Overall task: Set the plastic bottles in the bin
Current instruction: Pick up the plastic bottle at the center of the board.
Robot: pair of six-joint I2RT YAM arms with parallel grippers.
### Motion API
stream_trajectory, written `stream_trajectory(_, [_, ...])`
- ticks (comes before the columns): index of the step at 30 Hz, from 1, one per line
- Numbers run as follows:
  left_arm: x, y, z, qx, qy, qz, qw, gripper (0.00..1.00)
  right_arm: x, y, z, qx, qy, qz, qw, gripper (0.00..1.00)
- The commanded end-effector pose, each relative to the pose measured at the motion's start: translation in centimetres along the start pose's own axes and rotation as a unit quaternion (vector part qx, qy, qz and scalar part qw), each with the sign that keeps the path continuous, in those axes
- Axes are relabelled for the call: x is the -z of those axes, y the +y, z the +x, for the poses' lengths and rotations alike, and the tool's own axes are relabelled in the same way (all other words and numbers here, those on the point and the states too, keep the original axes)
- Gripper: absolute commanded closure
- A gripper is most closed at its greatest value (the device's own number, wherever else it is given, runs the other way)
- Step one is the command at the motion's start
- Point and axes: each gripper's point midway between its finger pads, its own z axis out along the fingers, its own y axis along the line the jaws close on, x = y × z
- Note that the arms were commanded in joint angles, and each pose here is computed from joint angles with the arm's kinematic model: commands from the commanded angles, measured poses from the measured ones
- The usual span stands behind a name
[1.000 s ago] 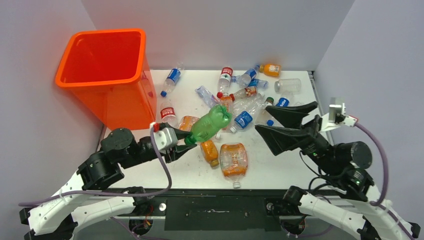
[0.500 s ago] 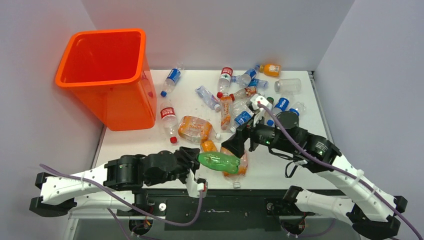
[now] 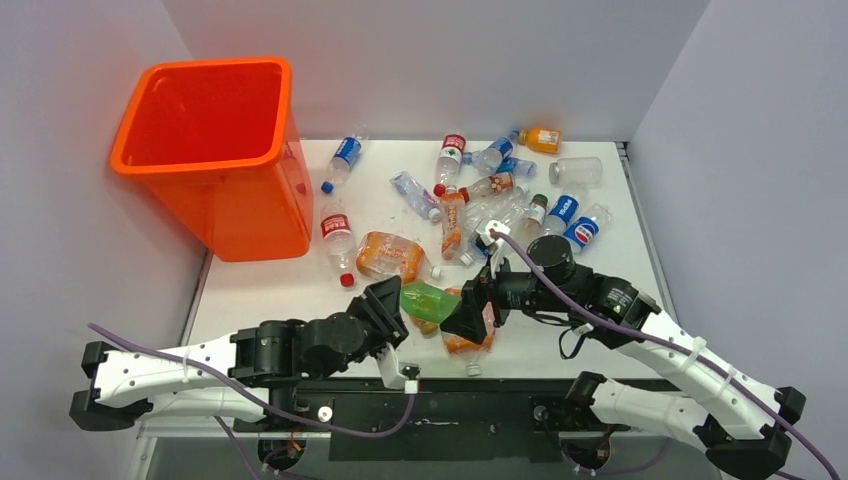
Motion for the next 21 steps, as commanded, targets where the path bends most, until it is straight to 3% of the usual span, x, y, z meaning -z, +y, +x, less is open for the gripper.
stream_trajectory(1, [0.7, 2.9, 0.4, 0.003, 0.007, -0.066, 0.998, 1.00, -0.3, 1.2, 0.5, -0.024, -0.008, -0.035, 0.999, 0.10])
stream_trajectory(6, [0.5, 2.7, -0.6, 0.032, -0.027, -0.084, 0.996, 1.00, -0.6, 1.3, 0.9, -0.033, -0.008, -0.044, 0.998, 0.10])
stream_trajectory(21, [0.4, 1.9, -1.1, 0.045, -0.045, -0.083, 0.994, 1.00, -2.1, 1.3, 2.3, -0.042, 0.013, -0.064, 0.997, 0.10])
